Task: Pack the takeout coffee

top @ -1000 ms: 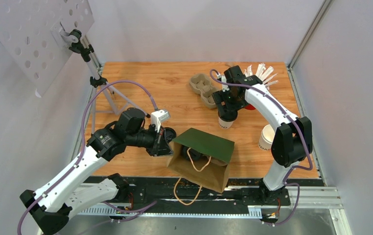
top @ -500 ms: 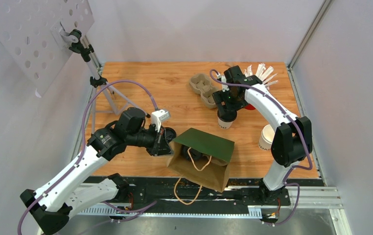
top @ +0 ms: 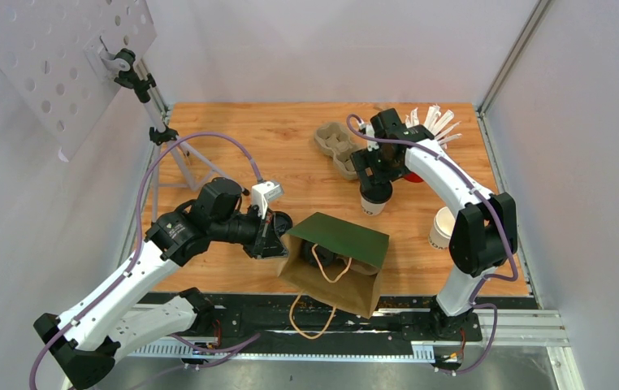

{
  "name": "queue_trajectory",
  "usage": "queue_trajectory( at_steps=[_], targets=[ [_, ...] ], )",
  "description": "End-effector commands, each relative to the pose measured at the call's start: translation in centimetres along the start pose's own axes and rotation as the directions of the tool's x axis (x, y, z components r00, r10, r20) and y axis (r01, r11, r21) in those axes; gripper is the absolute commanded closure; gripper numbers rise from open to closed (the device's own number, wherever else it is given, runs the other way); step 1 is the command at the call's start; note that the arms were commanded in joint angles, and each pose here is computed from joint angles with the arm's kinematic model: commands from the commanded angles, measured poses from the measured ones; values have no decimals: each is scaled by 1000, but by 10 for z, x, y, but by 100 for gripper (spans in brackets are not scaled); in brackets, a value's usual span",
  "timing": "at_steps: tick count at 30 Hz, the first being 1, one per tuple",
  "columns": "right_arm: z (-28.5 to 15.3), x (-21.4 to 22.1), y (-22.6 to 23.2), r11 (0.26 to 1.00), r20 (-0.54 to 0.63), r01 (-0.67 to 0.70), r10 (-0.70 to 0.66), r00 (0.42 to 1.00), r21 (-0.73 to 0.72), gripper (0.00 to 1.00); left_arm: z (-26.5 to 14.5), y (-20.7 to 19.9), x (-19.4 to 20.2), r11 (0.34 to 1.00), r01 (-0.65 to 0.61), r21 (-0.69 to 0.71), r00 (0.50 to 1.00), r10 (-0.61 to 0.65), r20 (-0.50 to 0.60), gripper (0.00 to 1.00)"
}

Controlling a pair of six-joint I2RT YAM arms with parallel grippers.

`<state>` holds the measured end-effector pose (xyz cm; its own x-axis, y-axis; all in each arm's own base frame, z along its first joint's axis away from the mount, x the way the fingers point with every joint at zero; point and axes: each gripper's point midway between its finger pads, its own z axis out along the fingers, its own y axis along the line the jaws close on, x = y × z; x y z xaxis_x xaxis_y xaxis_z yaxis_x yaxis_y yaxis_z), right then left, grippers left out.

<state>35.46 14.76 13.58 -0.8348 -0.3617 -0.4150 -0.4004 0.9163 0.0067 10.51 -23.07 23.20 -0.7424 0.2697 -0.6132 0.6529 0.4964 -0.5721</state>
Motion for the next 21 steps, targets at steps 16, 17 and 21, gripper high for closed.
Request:
queue_trajectory(
  at_steps=[16, 17, 21],
  targets=[
    [-3, -7, 0, 1000, 114, -10, 8, 993, 12, 12, -4, -10, -16, 999, -44, 23, 998, 43, 44, 100],
    [-3, -6, 0, 1000, 109, -10, 9, 994, 13, 13, -4, -10, -16, 999, -43, 22, 998, 42, 45, 100],
    [-1, -4, 0, 1000, 100, -12, 10, 995, 14, 17, -5, -12, -18, 999, -42, 29, 998, 41, 55, 100]
  ],
)
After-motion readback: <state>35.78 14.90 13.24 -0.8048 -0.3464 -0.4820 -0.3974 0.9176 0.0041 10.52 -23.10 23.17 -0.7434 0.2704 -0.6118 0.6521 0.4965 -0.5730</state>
